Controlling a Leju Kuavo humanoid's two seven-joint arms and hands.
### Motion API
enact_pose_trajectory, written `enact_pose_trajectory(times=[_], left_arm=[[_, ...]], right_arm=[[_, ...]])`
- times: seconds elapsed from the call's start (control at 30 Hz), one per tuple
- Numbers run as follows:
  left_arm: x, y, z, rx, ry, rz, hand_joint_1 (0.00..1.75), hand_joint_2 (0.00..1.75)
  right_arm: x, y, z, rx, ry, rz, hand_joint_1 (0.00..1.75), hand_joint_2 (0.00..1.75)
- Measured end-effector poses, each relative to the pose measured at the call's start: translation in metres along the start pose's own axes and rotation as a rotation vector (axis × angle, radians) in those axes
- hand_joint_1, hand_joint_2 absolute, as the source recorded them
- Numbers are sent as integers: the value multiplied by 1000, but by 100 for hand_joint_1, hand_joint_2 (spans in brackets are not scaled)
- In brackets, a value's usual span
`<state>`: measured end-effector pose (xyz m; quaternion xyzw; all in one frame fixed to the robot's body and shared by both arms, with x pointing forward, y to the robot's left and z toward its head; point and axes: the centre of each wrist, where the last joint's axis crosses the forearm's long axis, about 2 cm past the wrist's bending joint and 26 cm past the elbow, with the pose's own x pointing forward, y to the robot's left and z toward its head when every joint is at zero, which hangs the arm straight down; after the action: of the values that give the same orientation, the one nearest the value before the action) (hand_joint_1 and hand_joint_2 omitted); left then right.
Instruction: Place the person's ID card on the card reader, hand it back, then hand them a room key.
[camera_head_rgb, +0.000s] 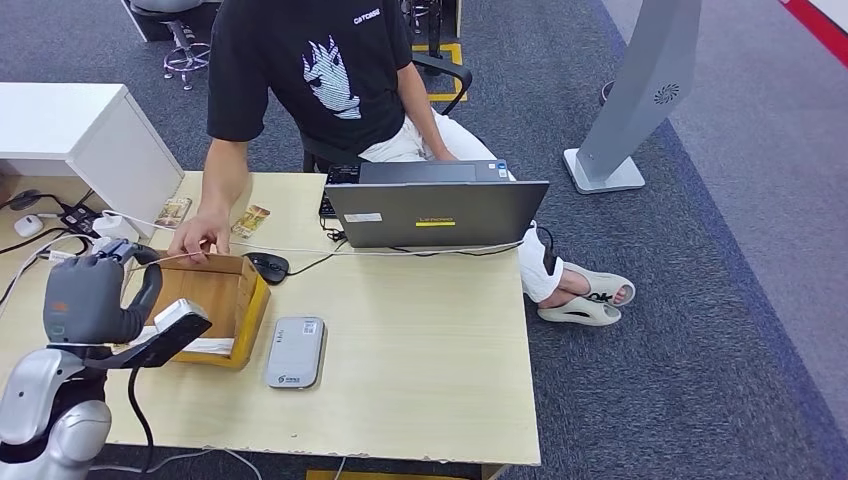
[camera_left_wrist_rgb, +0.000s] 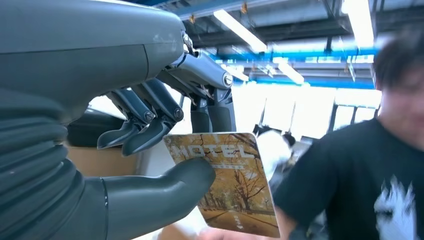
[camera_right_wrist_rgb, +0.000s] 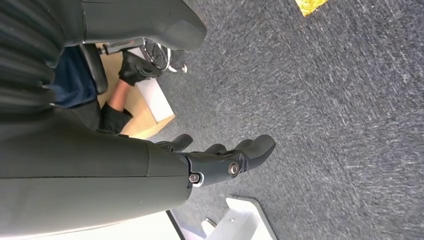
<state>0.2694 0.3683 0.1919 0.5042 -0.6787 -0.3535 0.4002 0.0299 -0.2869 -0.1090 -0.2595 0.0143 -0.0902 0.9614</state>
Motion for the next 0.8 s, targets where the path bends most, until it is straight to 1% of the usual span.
enact_pose_trajectory(times=[0.33,0.43,0.53,0.57,0.67,0.7,0.8], left_arm=[[-9,31,-42,182,36,10,175,175],[-11,35,-49,210,48,10,175,175],[-11,35,-50,223,55,14,175,175],[-11,35,-51,225,57,15,148,175],[-11,34,-52,228,61,18,17,175],[-11,34,-52,227,62,19,0,175],[-9,32,-52,225,66,30,0,175]], right_arm=[[4,-3,-1,-21,-29,33,0,175],[5,-3,-1,-20,-32,37,0,175],[5,-2,-1,-19,-36,42,0,175],[5,-2,-1,-19,-36,43,0,175],[5,-2,-1,-18,-38,45,0,175],[5,-2,-1,-18,-38,46,0,175],[5,-2,-1,-17,-36,47,0,175]])
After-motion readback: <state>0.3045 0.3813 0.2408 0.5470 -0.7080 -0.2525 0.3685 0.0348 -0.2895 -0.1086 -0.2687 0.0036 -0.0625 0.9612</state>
